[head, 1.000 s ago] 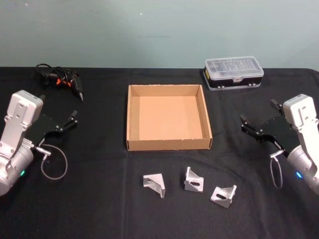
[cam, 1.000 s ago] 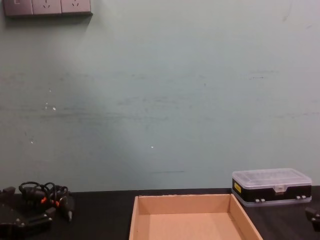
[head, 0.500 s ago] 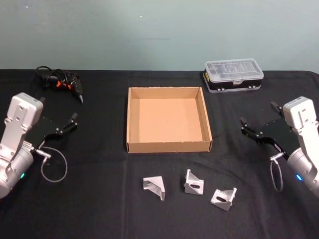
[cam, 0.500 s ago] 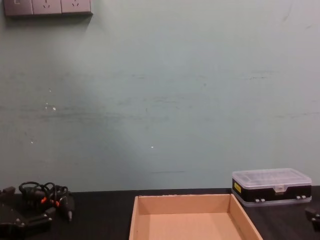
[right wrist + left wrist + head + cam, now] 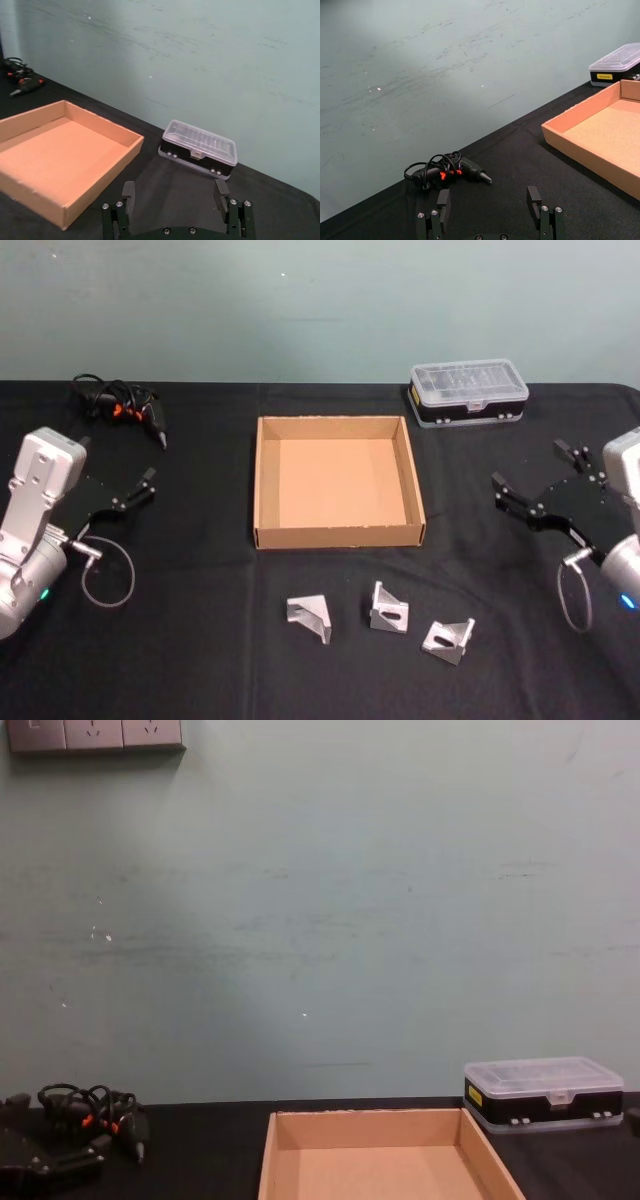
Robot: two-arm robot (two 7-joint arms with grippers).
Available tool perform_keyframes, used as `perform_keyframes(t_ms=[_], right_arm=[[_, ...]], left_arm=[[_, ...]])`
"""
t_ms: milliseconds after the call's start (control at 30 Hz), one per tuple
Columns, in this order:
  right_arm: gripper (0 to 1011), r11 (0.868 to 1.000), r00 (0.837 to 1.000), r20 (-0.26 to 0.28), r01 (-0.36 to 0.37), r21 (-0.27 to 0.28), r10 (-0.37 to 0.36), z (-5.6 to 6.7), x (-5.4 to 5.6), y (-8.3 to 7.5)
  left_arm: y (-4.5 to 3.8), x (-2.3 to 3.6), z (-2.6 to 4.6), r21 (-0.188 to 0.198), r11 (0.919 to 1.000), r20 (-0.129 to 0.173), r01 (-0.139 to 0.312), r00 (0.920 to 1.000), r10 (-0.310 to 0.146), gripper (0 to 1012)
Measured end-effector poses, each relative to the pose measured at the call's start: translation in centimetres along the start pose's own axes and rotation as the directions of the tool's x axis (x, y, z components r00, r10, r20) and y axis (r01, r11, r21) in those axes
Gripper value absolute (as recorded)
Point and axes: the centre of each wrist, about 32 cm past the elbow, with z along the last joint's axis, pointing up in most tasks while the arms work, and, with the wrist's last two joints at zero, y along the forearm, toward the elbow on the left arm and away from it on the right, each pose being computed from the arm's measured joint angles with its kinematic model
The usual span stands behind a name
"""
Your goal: Use one hand to pick up the angle iron from the table and place it into the box.
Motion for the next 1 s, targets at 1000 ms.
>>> perform_keyframes(t_ms=[1000], right_arm=[[1002, 0.859, 0.867, -0.147, -0.495, -0.130, 0.477, 5.0, 4.9, -6.8]], left_arm=[[0.00, 0.00, 0.00, 0.000, 1.0000, 0.000, 0.000, 1.0000, 0.000, 1000]])
